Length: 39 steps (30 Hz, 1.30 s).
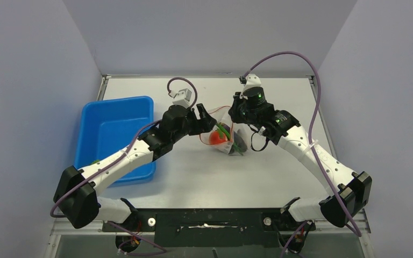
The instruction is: Place the food in the zip-top bag and seal the zipper
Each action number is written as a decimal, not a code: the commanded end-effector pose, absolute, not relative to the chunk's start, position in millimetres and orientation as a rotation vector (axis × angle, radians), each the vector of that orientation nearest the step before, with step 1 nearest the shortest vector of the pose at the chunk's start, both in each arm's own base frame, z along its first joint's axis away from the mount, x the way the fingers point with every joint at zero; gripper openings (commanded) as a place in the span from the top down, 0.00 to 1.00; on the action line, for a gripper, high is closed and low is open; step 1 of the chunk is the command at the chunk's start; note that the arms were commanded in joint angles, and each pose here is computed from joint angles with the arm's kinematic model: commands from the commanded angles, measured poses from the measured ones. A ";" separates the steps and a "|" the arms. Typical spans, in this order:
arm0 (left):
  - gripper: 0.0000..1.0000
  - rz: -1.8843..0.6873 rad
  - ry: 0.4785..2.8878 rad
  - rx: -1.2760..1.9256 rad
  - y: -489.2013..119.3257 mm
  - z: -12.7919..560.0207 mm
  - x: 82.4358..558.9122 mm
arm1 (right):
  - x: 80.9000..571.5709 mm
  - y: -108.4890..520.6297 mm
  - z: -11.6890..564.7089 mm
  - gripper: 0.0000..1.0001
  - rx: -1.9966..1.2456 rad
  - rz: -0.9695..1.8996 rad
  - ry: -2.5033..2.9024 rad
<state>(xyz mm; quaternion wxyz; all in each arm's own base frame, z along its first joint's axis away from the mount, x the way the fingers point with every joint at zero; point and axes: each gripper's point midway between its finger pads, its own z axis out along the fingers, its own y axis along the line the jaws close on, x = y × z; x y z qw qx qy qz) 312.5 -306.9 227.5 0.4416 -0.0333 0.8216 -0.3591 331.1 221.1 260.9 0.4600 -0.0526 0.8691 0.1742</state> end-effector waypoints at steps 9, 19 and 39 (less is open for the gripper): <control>0.28 -0.577 1.976 -0.372 -204.2 283.4 319.5 | 329.1 209.5 305.4 1.00 -0.100 0.445 2.011; 0.29 -0.245 2.075 -0.679 -105.2 242.8 305.8 | 336.1 210.3 314.5 1.00 -0.113 0.434 2.006; 0.24 0.362 2.211 -0.932 48.6 162.6 253.7 | 345.4 221.9 323.8 1.00 -0.181 0.432 2.026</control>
